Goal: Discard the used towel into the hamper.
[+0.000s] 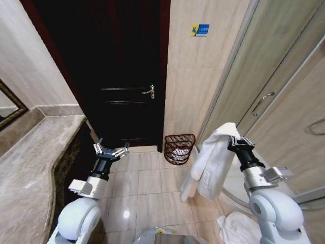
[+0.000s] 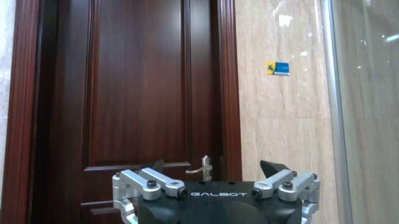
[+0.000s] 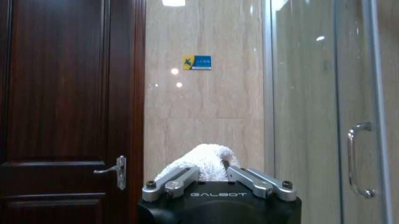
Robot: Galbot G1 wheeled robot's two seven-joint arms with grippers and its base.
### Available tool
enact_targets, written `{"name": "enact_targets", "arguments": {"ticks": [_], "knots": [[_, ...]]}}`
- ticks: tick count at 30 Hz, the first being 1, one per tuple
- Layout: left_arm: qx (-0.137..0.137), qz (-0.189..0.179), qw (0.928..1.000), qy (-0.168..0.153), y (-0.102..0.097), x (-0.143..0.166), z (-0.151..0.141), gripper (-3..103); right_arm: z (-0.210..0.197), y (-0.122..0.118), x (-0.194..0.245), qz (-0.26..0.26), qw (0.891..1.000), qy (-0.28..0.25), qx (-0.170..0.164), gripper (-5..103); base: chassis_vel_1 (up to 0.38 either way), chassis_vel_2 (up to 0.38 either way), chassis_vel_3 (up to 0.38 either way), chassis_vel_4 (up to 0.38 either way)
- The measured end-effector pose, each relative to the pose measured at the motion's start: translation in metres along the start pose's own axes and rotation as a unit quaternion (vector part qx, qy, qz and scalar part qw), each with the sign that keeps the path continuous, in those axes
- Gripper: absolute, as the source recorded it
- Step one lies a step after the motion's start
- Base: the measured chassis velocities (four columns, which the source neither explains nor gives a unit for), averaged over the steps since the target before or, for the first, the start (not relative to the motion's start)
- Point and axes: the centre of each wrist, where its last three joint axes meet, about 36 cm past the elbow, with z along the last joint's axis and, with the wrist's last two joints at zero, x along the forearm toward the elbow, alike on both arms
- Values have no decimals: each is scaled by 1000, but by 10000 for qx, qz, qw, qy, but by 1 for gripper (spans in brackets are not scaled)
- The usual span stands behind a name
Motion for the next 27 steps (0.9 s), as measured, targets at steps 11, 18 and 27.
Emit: {"name": "enact_targets", "arguments": {"ticks": [11, 18, 27], "knots": [[-7, 0, 10000, 8, 0, 1, 0, 100, 0, 0, 0, -2, 10000, -14, -5, 3, -67, 77, 67, -74], [-16, -2, 10000, -3, 0, 1, -1, 100, -2, 0, -1, -21, 10000, -42, 11, 3, -75, 78, 67, -80], [2, -35, 10000, -48, 1, 0, 2, 100, -2, 1, -1, -30, 10000, -52, 7, 3, -81, 84, 81, -80]]}}
